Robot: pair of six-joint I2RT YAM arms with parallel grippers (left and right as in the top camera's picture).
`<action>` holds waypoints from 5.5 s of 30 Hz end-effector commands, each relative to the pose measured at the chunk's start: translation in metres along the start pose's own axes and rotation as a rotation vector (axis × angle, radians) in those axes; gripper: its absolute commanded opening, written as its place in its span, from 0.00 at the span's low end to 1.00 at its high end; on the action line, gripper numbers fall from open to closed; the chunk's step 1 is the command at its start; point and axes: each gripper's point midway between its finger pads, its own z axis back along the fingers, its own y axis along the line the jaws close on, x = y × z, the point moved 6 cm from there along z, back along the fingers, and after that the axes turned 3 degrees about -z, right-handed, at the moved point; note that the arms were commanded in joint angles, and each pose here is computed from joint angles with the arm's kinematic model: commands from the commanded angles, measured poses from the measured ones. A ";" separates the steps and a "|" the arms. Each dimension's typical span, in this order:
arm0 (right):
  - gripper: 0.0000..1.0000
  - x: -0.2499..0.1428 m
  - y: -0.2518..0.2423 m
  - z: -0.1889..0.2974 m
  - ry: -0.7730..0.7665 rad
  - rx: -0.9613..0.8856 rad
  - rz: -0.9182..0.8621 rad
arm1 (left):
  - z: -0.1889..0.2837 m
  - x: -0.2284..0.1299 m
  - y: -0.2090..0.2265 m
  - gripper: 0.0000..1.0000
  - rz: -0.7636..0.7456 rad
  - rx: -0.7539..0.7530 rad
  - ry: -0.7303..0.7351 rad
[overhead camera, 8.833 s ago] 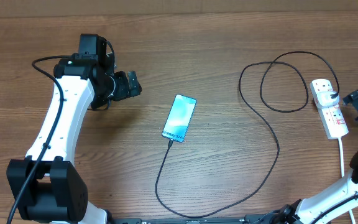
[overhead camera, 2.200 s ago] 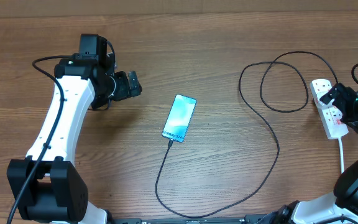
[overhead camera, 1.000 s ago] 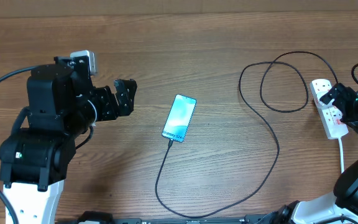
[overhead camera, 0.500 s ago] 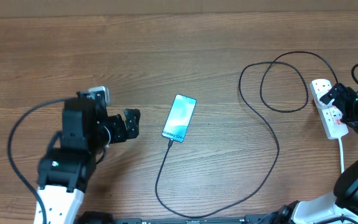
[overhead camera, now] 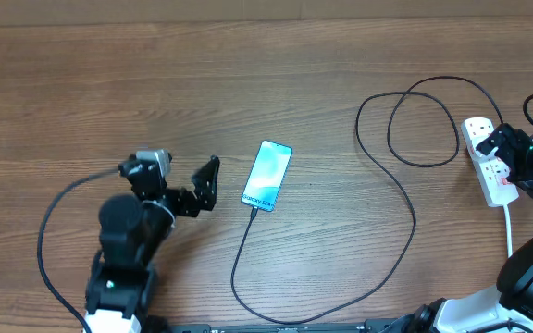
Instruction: Plug charger to phone and switch on socket
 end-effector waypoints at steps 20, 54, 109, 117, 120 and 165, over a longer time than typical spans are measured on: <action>1.00 -0.001 0.004 0.005 -0.013 0.013 0.021 | 0.026 -0.068 0.018 1.00 -0.034 0.018 -0.105; 1.00 -0.001 0.004 0.005 -0.013 0.013 0.021 | 0.053 -0.060 0.027 1.00 -0.382 0.176 -0.194; 1.00 -0.008 0.022 0.101 -0.289 0.073 0.079 | 0.053 -0.060 0.027 1.00 -0.382 0.176 -0.194; 1.00 -0.028 0.064 0.116 -0.318 0.134 0.210 | 0.053 -0.060 0.027 1.00 -0.382 0.176 -0.194; 1.00 -0.042 0.091 0.114 -0.297 0.170 0.294 | 0.053 -0.060 0.027 0.99 -0.382 0.176 -0.194; 1.00 -0.155 0.093 -0.037 -0.069 0.185 0.543 | 0.053 -0.060 0.027 0.99 -0.382 0.176 -0.194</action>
